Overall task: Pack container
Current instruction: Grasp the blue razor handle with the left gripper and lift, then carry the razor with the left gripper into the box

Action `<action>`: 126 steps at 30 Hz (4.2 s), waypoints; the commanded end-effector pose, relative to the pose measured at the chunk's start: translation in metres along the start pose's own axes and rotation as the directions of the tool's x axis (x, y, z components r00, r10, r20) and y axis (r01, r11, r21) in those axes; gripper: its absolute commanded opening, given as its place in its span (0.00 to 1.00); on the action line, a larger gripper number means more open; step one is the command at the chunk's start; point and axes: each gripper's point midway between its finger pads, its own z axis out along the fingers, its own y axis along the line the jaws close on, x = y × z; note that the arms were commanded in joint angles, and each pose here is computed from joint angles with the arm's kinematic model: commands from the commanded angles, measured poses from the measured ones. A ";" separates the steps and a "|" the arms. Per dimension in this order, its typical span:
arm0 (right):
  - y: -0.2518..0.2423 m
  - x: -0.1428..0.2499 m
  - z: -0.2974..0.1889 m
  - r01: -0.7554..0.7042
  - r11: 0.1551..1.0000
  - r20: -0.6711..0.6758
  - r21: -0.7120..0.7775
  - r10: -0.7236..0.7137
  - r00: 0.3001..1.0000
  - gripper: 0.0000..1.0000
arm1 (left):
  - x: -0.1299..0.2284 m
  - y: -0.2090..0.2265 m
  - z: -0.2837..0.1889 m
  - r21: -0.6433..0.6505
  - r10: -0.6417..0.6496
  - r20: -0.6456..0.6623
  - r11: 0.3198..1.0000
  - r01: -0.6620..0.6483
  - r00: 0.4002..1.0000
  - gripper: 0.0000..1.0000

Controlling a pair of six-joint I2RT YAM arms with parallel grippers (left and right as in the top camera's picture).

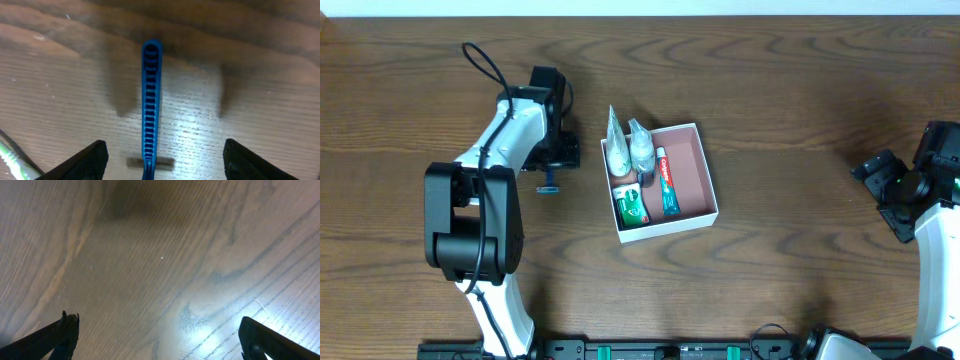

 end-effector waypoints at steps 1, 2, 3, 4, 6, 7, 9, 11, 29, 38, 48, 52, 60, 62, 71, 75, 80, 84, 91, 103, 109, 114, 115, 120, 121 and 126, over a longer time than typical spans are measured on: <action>-0.001 -0.003 -0.002 0.008 1.000 0.010 0.003 -0.008 1.000 0.99 | 0.008 0.002 0.011 -0.001 0.015 -0.030 1.000 -0.015 0.999 0.75; -0.001 -0.003 -0.002 0.008 1.000 0.010 0.003 -0.008 1.000 0.99 | 0.008 0.002 0.011 -0.001 0.018 -0.031 1.000 -0.018 0.999 0.74; -0.001 -0.003 -0.002 0.008 1.000 0.010 0.003 -0.008 1.000 0.99 | 0.008 0.002 0.011 -0.001 0.018 -0.031 1.000 -0.018 0.999 0.72; -0.001 -0.003 -0.002 0.008 1.000 0.010 0.003 -0.008 1.000 0.99 | 0.008 0.002 0.011 0.002 0.018 -0.030 1.000 -0.018 0.999 0.71; -0.001 -0.003 -0.002 0.008 1.000 0.010 0.003 -0.008 1.000 0.99 | 0.007 -0.001 0.011 0.018 0.023 -0.027 1.000 -0.023 0.999 0.68; -0.001 -0.003 -0.002 0.008 1.000 0.010 0.003 -0.008 1.000 0.99 | 0.006 -0.003 0.012 0.028 0.024 -0.022 0.999 -0.023 0.999 0.66; -0.001 -0.003 -0.002 0.008 1.000 0.010 0.003 -0.008 1.000 0.99 | 0.006 -0.006 0.015 0.044 0.023 -0.016 0.999 -0.023 1.000 0.63; -0.001 -0.003 -0.002 0.008 1.000 0.010 0.003 -0.008 1.000 0.99 | 0.008 -0.008 0.020 0.055 0.023 -0.014 0.998 -0.022 1.000 0.59; -0.001 -0.003 -0.002 0.008 1.000 0.010 0.003 -0.008 1.000 0.99 | 0.018 -0.009 0.035 0.064 0.023 -0.021 0.998 -0.022 1.000 0.06; -0.001 -0.003 -0.002 0.008 1.000 0.010 0.003 -0.008 1.000 0.99 | 0.011 -0.006 -0.010 0.071 0.019 0.022 0.997 -0.021 1.000 0.06; -0.001 -0.003 -0.002 0.008 1.000 0.010 0.003 -0.008 1.000 0.99 | -0.001 -0.004 -0.180 0.192 -0.118 0.417 0.981 0.040 0.901 0.06; -0.001 -0.003 -0.002 0.008 1.000 0.010 0.003 -0.008 1.000 0.99 | 0.019 -0.018 -0.251 0.277 -0.163 0.575 0.961 -0.003 0.802 0.06; -0.001 -0.003 -0.002 0.008 1.000 0.010 0.003 -0.008 1.000 0.99 | 0.064 -0.071 -0.334 0.406 -0.228 0.719 0.905 -0.130 0.656 0.06; -0.001 -0.003 -0.002 0.008 1.000 0.010 0.003 -0.008 1.000 0.99 | 0.069 -0.089 -0.338 0.404 -0.217 0.732 0.902 -0.154 0.645 0.06; -0.001 -0.003 -0.002 0.008 1.000 0.010 0.003 -0.008 1.000 0.99 | 0.067 -0.195 -0.296 0.328 -0.106 0.744 0.918 -0.222 0.660 0.06; -0.001 -0.003 -0.002 0.008 1.000 0.010 0.003 -0.008 1.000 0.99 | 0.061 -0.228 -0.261 0.318 -0.085 0.709 0.925 -0.209 0.700 0.06; -0.001 -0.003 -0.002 0.008 1.000 0.010 0.003 -0.008 1.000 0.99 | 0.056 -0.242 -0.217 0.277 -0.061 0.657 0.947 -0.165 0.752 0.06; -0.001 -0.003 -0.002 0.008 1.000 0.010 0.003 -0.008 1.000 0.99 | 0.054 -0.248 -0.192 0.253 -0.052 0.626 0.957 -0.139 0.778 0.06; -0.001 -0.003 -0.002 0.008 1.000 0.010 0.003 -0.008 1.000 0.99 | 0.052 -0.254 -0.158 0.220 -0.046 0.584 0.970 -0.104 0.811 0.05; -0.001 -0.003 -0.002 0.008 1.000 0.010 0.003 -0.008 1.000 0.99 | 0.052 -0.259 -0.124 0.212 -0.089 0.531 0.977 -0.031 0.843 0.06; -0.001 -0.003 -0.002 0.008 1.000 0.010 0.003 -0.008 1.000 0.99 | 0.054 -0.263 -0.107 0.210 -0.100 0.500 0.978 -0.008 0.860 0.06; -0.001 -0.003 -0.002 0.008 1.000 0.010 0.003 -0.008 1.000 0.99 | 0.055 -0.268 -0.093 0.204 -0.089 0.481 0.979 -0.013 0.872 0.06; -0.001 -0.003 -0.002 0.008 1.000 0.010 0.003 -0.008 1.000 0.99 | 0.055 -0.269 -0.090 0.204 -0.087 0.477 0.979 -0.014 0.874 0.06; -0.001 -0.003 -0.002 0.008 1.000 0.010 0.003 -0.008 1.000 0.99 | 0.055 -0.271 -0.082 0.198 -0.083 0.472 0.980 -0.014 0.878 0.06; -0.001 -0.003 -0.002 0.008 1.000 0.010 0.003 -0.008 1.000 0.99 | 0.055 -0.272 -0.082 0.199 -0.083 0.473 0.980 -0.014 0.877 0.06; -0.001 -0.003 -0.002 0.008 1.000 0.010 0.003 -0.008 1.000 0.99 | 0.051 -0.273 -0.084 0.210 -0.094 0.480 0.978 -0.011 0.872 0.06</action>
